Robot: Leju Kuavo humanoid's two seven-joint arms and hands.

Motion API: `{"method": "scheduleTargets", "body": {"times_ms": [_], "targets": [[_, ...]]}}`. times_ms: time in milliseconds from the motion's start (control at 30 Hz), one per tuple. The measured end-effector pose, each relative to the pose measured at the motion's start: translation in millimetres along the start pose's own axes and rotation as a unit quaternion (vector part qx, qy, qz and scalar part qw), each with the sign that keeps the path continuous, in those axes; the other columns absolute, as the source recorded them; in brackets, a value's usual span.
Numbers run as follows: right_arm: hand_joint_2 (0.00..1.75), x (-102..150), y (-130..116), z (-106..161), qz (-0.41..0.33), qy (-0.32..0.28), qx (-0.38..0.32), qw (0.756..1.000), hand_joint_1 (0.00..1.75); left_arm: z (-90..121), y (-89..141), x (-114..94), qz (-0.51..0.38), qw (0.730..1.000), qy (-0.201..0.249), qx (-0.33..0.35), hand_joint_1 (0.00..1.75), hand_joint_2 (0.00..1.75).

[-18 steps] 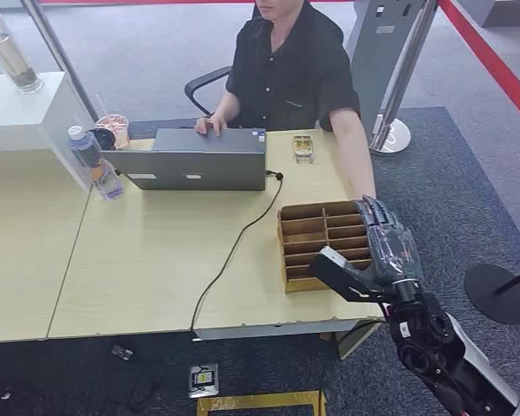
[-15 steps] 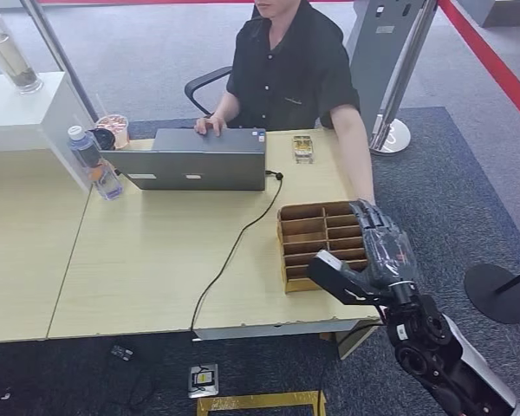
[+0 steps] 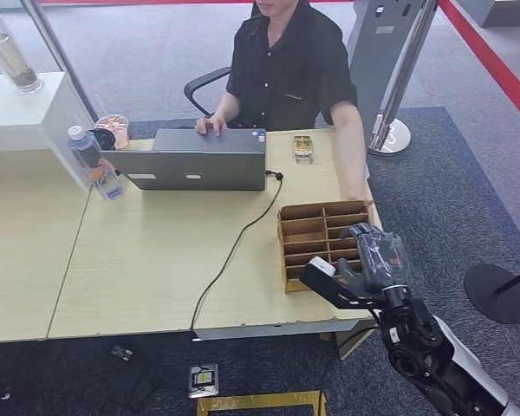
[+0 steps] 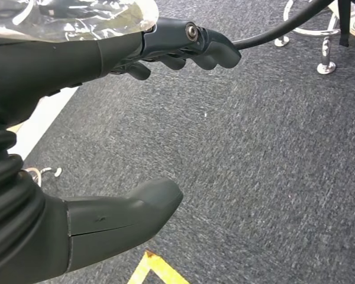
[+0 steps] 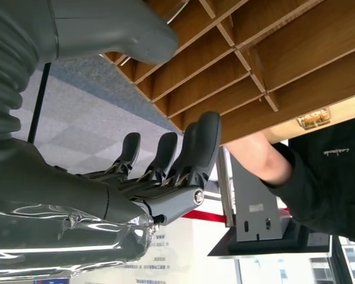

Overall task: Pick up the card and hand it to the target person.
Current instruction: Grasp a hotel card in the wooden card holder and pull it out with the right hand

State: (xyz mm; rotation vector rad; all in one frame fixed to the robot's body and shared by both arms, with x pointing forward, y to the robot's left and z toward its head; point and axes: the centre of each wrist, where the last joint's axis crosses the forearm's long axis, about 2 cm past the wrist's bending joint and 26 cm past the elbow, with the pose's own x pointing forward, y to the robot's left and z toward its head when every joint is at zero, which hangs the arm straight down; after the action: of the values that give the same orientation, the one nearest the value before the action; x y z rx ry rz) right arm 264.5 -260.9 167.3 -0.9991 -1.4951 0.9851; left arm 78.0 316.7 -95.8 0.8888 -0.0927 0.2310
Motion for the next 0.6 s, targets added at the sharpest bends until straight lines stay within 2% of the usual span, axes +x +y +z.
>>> {"method": "scheduleTargets", "body": {"times_ms": [67,233,600], "targets": [[1.75,-1,3,-1,0.003,0.002,0.002,1.0,0.52,-1,0,0,0.0,1.0,0.001,0.001,0.0,1.75],[1.75,-3,9,-5,0.014,0.005,0.006,1.0,0.41,-2,2,0,0.0,1.0,0.005,0.003,0.0,1.75],[1.75,-4,22,-11,0.025,0.011,0.025,0.999,0.39,-6,5,1,0.001,1.0,0.007,0.008,0.0,1.75]]}}
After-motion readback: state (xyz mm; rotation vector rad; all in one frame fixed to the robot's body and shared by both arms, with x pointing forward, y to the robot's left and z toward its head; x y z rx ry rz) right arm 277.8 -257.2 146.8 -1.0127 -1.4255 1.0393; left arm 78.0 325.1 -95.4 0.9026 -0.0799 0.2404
